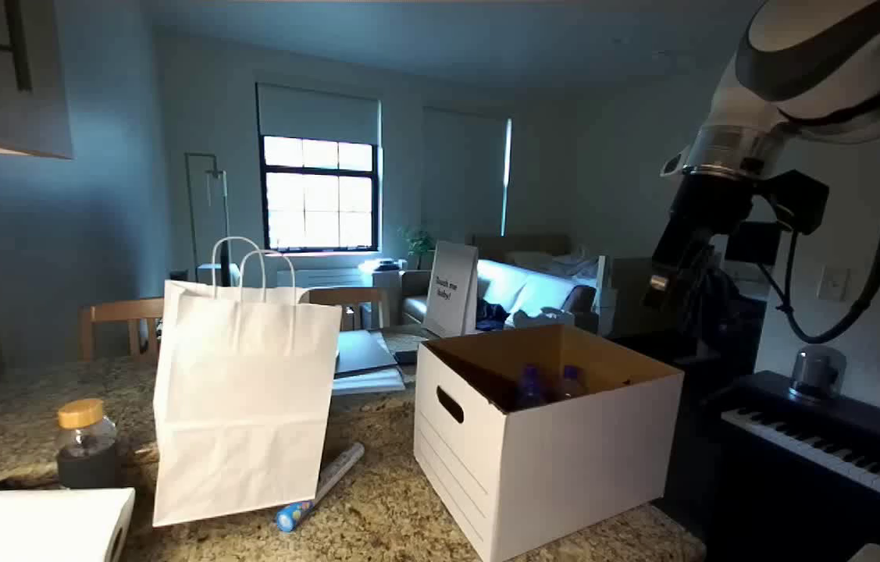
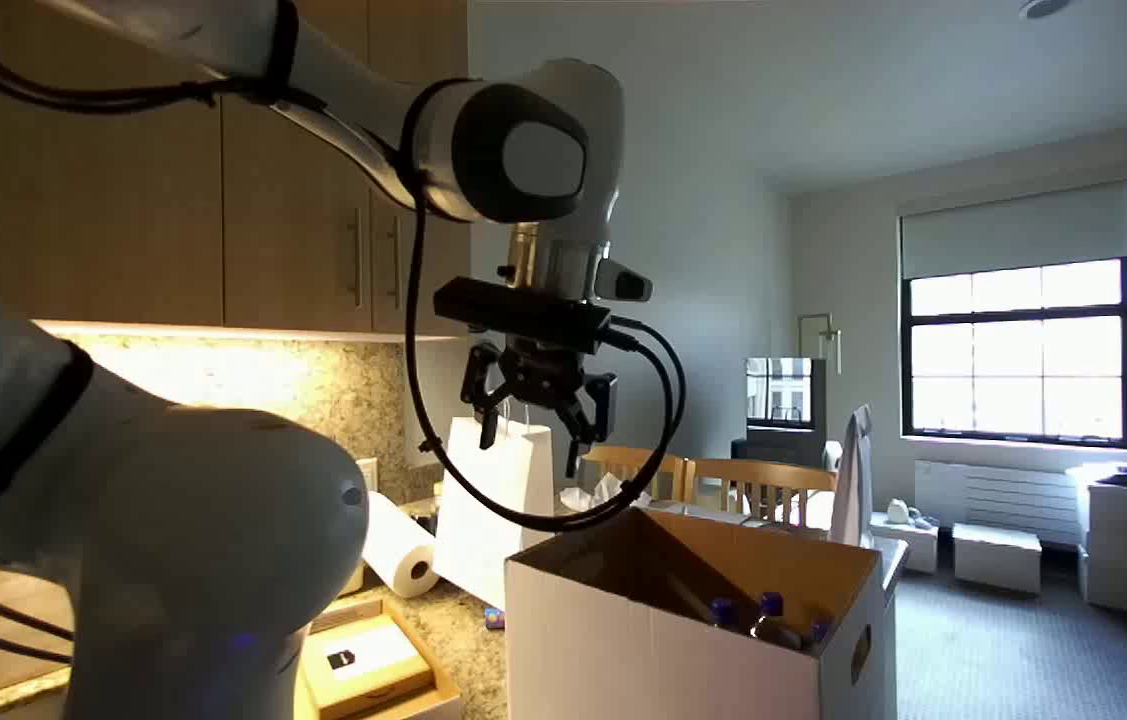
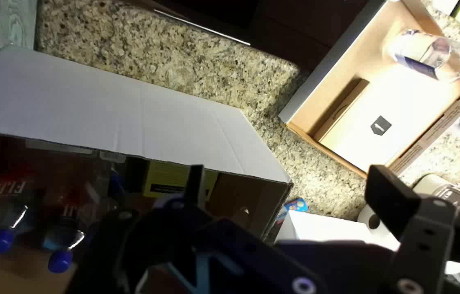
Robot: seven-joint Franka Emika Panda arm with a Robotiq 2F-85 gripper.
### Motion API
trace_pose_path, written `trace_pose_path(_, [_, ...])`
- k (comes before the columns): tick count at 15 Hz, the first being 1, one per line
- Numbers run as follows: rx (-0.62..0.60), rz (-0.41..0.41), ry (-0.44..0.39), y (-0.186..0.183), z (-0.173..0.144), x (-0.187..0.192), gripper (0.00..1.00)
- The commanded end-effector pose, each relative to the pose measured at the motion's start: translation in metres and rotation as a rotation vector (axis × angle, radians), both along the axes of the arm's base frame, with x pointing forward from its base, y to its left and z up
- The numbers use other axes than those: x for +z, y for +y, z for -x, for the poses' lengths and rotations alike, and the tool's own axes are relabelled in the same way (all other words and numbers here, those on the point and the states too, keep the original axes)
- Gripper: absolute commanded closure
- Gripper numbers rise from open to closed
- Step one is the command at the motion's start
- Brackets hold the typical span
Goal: Pick up the bottle from the countertop and put it in the box.
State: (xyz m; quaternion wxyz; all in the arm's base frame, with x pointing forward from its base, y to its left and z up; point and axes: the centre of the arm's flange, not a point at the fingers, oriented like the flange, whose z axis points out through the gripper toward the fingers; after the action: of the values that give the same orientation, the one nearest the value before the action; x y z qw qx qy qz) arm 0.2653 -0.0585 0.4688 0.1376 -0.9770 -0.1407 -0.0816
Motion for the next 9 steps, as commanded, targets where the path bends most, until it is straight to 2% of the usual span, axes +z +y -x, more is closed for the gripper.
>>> trace_pose_path(1, [0.000,0.000,0.000,0.000,0.000,0.000,0.00])
trace_pose_path(7, [0.000,0.000,0.000,0.000,0.000,0.000,0.00])
trace_pose_path(9, [-0.010,0.030,-0.004,-0.011,0.001,0.011,0.00])
